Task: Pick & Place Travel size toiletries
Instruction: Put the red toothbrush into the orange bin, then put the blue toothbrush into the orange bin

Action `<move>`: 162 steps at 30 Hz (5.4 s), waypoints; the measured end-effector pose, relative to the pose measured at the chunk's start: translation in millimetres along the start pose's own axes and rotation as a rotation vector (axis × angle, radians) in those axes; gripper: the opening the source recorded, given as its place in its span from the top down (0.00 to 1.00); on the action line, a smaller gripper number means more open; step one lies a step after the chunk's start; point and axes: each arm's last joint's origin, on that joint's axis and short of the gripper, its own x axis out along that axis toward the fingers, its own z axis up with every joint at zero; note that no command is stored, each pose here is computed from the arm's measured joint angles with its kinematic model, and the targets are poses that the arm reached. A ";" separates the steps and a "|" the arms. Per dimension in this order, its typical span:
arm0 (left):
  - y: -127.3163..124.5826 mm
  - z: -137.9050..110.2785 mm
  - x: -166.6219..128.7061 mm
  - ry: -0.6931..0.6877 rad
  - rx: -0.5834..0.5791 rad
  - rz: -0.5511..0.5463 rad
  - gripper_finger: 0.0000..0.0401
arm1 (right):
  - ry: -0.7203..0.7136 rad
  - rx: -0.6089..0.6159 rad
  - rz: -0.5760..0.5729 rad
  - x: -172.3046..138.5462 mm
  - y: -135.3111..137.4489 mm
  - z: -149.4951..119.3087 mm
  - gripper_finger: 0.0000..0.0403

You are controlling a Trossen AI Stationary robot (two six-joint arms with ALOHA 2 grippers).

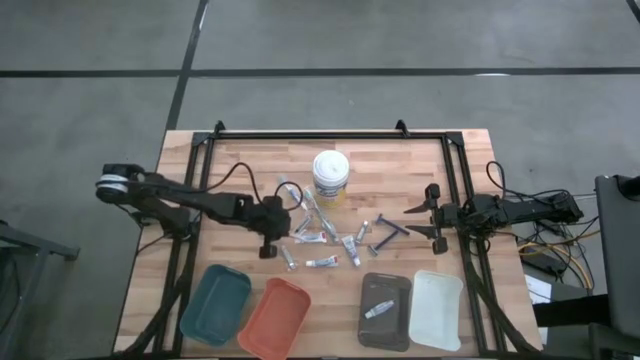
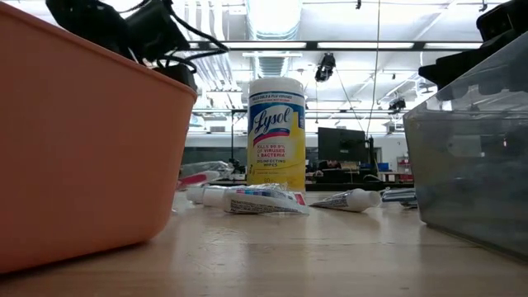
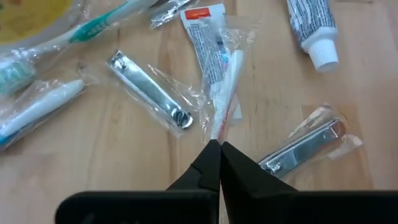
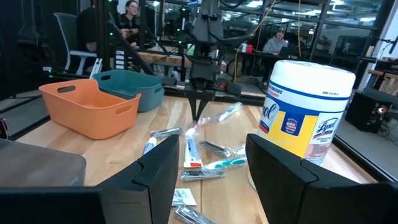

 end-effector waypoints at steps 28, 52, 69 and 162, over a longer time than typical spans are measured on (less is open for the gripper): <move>-28.9 42.7 -97.2 -0.246 -0.118 0.011 1.00 | 0.001 -0.002 0.001 0.0 0.1 -0.2 0.55; -92.7 57.8 -109.5 -0.413 -0.096 -0.248 0.99 | 0.000 -0.002 0.001 0.0 0.1 -0.1 0.55; -131.4 54.3 -79.3 -0.364 -0.085 -0.335 0.99 | 0.001 -0.002 0.000 0.0 0.0 -0.2 0.55; -114.4 32.0 -94.9 -0.238 -0.021 -0.143 0.81 | 0.001 -0.001 0.001 0.0 0.1 -0.2 0.55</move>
